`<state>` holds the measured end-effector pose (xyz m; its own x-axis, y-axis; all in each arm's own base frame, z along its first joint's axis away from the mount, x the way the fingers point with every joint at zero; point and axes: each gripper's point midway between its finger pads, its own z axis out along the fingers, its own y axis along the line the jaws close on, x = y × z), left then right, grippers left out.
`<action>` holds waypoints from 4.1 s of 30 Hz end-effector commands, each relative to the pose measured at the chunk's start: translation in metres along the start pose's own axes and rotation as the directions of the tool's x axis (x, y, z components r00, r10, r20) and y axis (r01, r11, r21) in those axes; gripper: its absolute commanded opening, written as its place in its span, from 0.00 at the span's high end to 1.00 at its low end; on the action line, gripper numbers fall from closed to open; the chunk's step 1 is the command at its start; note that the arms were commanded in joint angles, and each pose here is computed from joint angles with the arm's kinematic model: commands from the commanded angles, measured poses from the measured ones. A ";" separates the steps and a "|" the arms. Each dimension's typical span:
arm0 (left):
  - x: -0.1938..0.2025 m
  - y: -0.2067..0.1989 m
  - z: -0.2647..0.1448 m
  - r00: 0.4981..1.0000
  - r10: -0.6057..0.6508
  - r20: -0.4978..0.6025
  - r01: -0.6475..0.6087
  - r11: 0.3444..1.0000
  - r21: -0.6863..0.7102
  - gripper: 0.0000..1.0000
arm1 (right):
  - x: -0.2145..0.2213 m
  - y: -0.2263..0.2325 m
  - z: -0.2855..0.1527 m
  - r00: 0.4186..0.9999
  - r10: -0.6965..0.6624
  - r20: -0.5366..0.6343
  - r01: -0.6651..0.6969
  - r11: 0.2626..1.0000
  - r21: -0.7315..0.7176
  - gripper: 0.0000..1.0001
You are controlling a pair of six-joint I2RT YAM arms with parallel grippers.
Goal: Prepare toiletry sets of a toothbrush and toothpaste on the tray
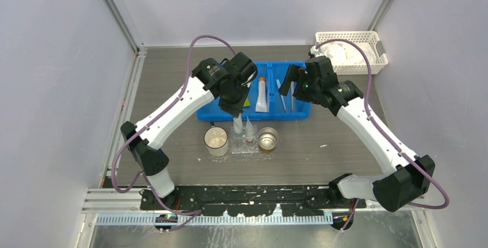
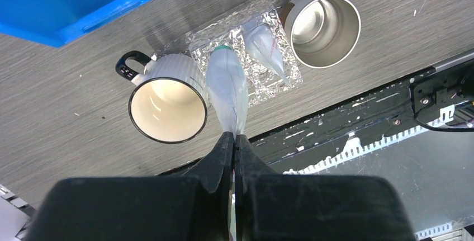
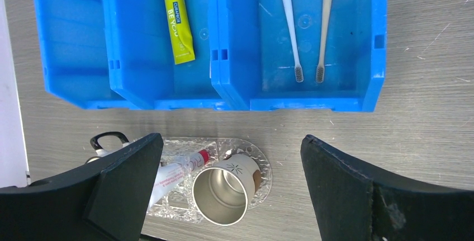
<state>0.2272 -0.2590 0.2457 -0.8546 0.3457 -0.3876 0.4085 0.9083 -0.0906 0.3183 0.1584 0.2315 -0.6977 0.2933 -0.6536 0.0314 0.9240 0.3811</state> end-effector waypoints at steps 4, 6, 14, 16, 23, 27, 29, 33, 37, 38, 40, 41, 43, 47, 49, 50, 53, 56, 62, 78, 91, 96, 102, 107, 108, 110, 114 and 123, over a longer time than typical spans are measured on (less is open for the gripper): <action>-0.010 -0.005 -0.001 0.998 -0.003 0.056 0.001 1.000 0.023 0.99 | -0.009 0.004 -0.004 0.999 -0.003 0.049 0.006 0.999 -0.042 0.00; -0.010 -0.005 0.000 0.998 -0.003 0.056 0.002 1.000 0.024 0.99 | -0.008 0.003 -0.003 0.999 -0.001 0.046 0.003 0.999 -0.039 0.00; -0.007 -0.005 0.010 0.999 -0.006 0.046 0.005 1.000 0.020 0.99 | -0.004 -0.001 0.002 0.999 0.003 0.036 -0.001 0.999 -0.039 0.00; -0.005 -0.005 0.012 0.999 -0.008 0.041 0.007 1.000 0.020 0.99 | -0.002 -0.001 0.004 0.999 0.006 0.033 -0.004 0.999 -0.041 0.00; -0.001 -0.004 0.022 1.000 -0.012 0.028 0.012 1.000 0.011 0.99 | 0.001 -0.003 0.007 1.000 0.009 0.023 -0.008 0.999 -0.043 0.00; 0.002 -0.005 0.024 0.999 -0.023 0.023 0.023 1.000 0.021 0.99 | 0.002 -0.004 0.008 1.000 0.012 0.020 -0.011 0.999 -0.043 0.00; 0.004 -0.005 0.024 0.999 -0.029 0.026 0.028 0.999 0.024 0.99 | 0.002 -0.005 0.009 1.000 0.013 0.019 -0.012 0.999 -0.042 0.00; 0.007 -0.002 0.028 0.999 -0.031 0.026 0.030 0.999 0.015 0.99 | 0.004 -0.003 0.011 1.000 0.020 0.012 -0.019 0.998 -0.052 0.00; 0.006 -0.004 0.033 0.999 -0.032 0.030 0.031 0.999 0.023 0.98 | 0.005 -0.003 0.012 1.000 0.022 0.009 -0.021 0.998 -0.055 0.00; 0.004 -0.005 0.034 0.999 -0.031 0.035 0.030 0.999 0.027 0.98 | 0.005 -0.004 0.012 1.000 0.022 0.010 -0.022 0.998 -0.054 0.00; 0.003 -0.006 0.037 0.999 -0.032 0.042 0.031 0.999 0.029 0.98 | 0.005 -0.004 0.011 1.000 0.022 0.010 -0.021 0.998 -0.052 0.00; 0.003 -0.007 0.038 0.999 -0.033 0.040 0.031 0.999 0.035 0.98 | 0.005 -0.004 0.011 1.000 0.021 0.011 -0.021 0.998 -0.054 0.00; 0.003 -0.008 0.040 0.999 -0.034 0.042 0.032 0.999 0.039 0.97 | 0.006 -0.005 0.013 1.000 0.022 0.008 -0.021 0.998 -0.053 0.00; 0.005 -0.006 0.042 0.998 -0.041 0.048 0.039 0.999 0.036 0.97 | 0.008 -0.006 0.014 1.000 0.022 0.003 -0.021 0.999 -0.049 0.00; 0.007 -0.006 0.044 0.998 -0.044 0.045 0.042 0.999 0.034 0.96 | 0.008 -0.006 0.015 1.000 0.020 0.005 -0.020 0.999 -0.051 0.00; 0.008 -0.005 0.045 0.998 -0.046 0.041 0.044 0.999 0.031 0.96 | 0.008 -0.006 0.015 1.000 0.022 0.003 -0.021 0.999 -0.049 0.00; 0.012 -0.004 0.049 0.998 -0.047 0.028 0.047 0.999 0.026 0.91 | 0.008 -0.007 0.016 1.000 0.022 0.003 -0.022 0.999 -0.047 0.00; 0.013 -0.004 0.051 0.998 -0.050 0.024 0.049 0.998 0.024 0.85 | 0.008 -0.008 0.017 1.000 0.024 0.002 -0.024 0.999 -0.044 0.00; 0.009 -0.006 0.046 0.997 -0.057 0.044 0.055 0.998 0.035 0.74 | 0.006 -0.006 0.017 1.000 0.023 0.004 -0.022 0.999 -0.046 0.00; -0.016 0.026 -0.039 0.953 -0.086 0.289 0.100 0.994 -0.034 0.61 | -0.029 0.042 0.053 0.998 -0.023 -0.065 0.013 0.989 -0.146 0.31; -0.012 0.049 -0.046 0.935 -0.054 0.351 0.095 0.990 -0.101 0.55 | 0.014 0.095 0.166 0.941 -0.174 -0.291 0.111 0.969 -0.222 0.28; -0.012 0.052 -0.042 0.936 -0.046 0.350 0.085 0.991 -0.099 0.54 | 0.029 0.096 0.196 0.934 -0.219 -0.281 0.186 0.972 -0.141 0.29; -0.011 0.054 -0.039 0.936 -0.047 0.349 0.082 0.993 -0.087 0.54 | 0.042 0.091 0.225 0.937 -0.193 -0.291 0.170 0.980 -0.103 0.32; -0.008 0.054 -0.034 0.938 -0.050 0.343 0.081 0.994 -0.075 0.54 | 0.045 0.082 0.241 0.953 -0.169 -0.253 0.157 0.985 -0.064 0.36; -0.008 0.054 -0.033 0.938 -0.050 0.343 0.080 0.994 -0.073 0.54 | 0.046 0.082 0.244 0.956 -0.165 -0.243 0.153 0.986 -0.066 0.36; -0.007 0.053 -0.031 0.940 -0.050 0.338 0.078 0.995 -0.069 0.54 | 0.049 0.083 0.251 0.962 -0.155 -0.223 0.139 0.986 -0.087 0.36; -0.005 0.052 -0.029 0.941 -0.050 0.335 0.076 0.995 -0.063 0.54 | 0.054 0.094 0.260 0.976 -0.114 -0.186 0.085 0.984 -0.155 0.37; -0.003 0.051 -0.022 0.944 -0.051 0.327 0.073 0.996 -0.057 0.55 | 0.049 0.110 0.266 0.992 -0.062 -0.113 0.032 0.967 -0.252 0.38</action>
<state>0.2404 -0.2059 0.2508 -0.7549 0.2232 -0.6167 0.3113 0.9496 -0.0375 0.4684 0.3300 0.0411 -0.8190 0.1507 -0.5536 -0.1421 0.8816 0.4501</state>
